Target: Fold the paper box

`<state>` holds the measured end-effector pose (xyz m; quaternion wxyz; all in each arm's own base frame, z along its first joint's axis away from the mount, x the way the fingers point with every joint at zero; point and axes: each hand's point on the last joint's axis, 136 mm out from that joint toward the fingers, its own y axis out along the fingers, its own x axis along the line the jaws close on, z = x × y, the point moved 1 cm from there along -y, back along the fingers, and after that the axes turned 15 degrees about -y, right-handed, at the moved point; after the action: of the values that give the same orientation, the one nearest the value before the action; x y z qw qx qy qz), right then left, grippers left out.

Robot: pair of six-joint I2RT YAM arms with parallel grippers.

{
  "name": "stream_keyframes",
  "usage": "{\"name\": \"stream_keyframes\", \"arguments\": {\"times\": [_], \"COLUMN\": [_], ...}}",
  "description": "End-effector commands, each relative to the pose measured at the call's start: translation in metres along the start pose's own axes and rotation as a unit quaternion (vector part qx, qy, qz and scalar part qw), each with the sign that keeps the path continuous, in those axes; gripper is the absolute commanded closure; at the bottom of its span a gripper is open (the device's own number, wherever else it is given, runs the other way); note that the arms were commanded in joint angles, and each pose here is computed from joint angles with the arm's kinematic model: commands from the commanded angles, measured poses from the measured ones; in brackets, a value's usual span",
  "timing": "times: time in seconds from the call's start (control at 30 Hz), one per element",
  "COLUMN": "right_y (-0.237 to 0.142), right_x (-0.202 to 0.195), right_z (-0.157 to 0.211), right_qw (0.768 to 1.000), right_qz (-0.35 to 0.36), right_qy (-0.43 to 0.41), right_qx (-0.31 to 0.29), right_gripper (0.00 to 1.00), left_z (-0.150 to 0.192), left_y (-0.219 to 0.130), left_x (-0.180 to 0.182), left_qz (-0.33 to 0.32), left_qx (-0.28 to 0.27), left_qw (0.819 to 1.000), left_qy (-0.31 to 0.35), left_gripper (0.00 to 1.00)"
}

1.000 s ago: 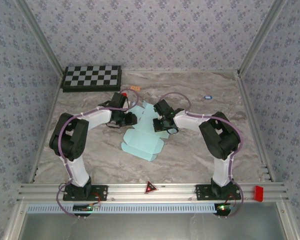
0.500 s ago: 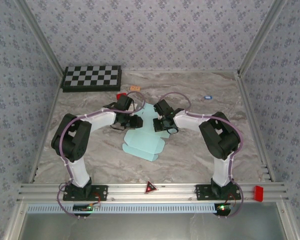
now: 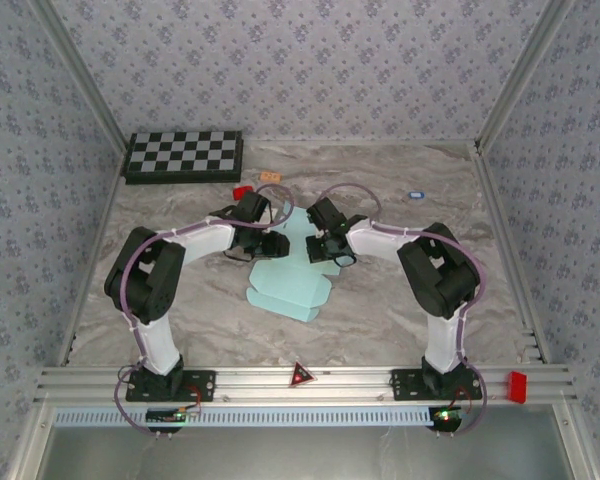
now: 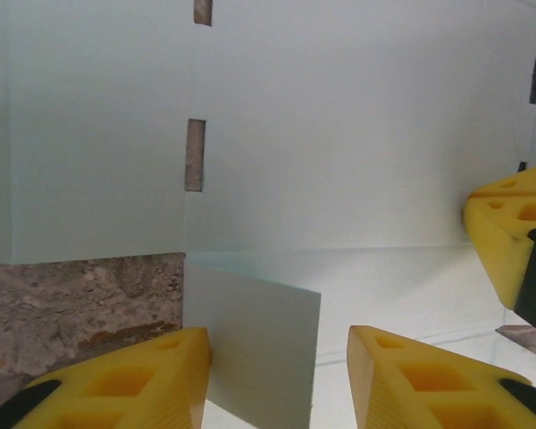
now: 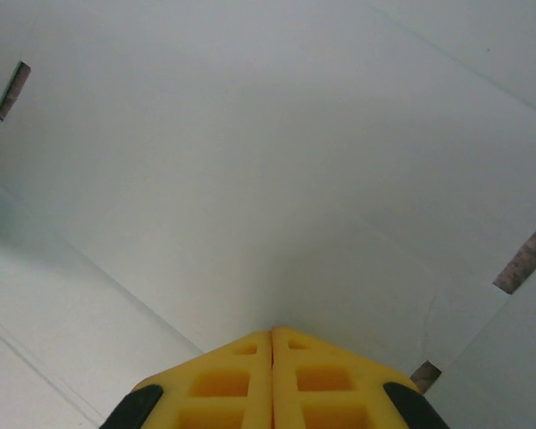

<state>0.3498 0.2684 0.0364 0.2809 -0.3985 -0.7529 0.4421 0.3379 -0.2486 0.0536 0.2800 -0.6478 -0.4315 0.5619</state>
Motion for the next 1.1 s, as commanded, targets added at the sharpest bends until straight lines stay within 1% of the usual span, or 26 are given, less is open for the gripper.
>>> {"name": "stream_keyframes", "arguments": {"times": [0.0,0.13,0.23,0.43,0.63,0.77,0.87,1.03,1.07], "right_y": [0.002,-0.004,-0.008,-0.014,-0.017,-0.021,-0.027,-0.035,-0.036], "right_x": [-0.001,-0.001,-0.001,-0.001,0.002,0.003,-0.001,-0.017,-0.023], "right_z": [0.002,-0.006,-0.01,-0.017,-0.021,-0.024,-0.032,-0.049,-0.055], "right_qw": [0.999,0.998,0.997,0.997,0.997,0.998,0.999,0.998,0.998], "right_qz": [0.01,0.014,0.015,0.015,0.005,-0.017,-0.021,-0.031,-0.029], "right_qy": [-0.025,-0.052,-0.068,-0.072,-0.072,-0.055,-0.047,-0.036,-0.035], "right_qx": [0.02,0.016,0.016,0.014,0.007,-0.006,-0.017,-0.037,-0.041], "right_gripper": [0.93,0.92,0.92,0.92,0.92,0.92,0.92,0.89,0.88], "left_z": [-0.016,-0.026,-0.031,-0.032,-0.047,-0.053,-0.053,-0.041,-0.037], "left_y": [-0.028,-0.052,-0.067,-0.075,-0.077,-0.078,-0.08,-0.08,-0.078], "left_x": [-0.014,-0.013,-0.017,-0.024,-0.005,-0.01,-0.022,-0.031,-0.03], "left_qz": [-0.004,-0.024,-0.022,-0.012,-0.043,-0.038,-0.012,0.015,0.017], "left_qx": [-0.047,-0.092,-0.114,-0.118,-0.138,-0.126,-0.114,-0.102,-0.096], "left_qw": [0.999,0.995,0.993,0.993,0.989,0.991,0.993,0.995,0.995], "left_qy": [0.01,0.013,0.021,0.027,-0.005,0.006,0.021,0.017,0.013], "left_gripper": [0.54,0.52,0.52,0.57,0.58,0.6,0.64,0.78,0.83]}}
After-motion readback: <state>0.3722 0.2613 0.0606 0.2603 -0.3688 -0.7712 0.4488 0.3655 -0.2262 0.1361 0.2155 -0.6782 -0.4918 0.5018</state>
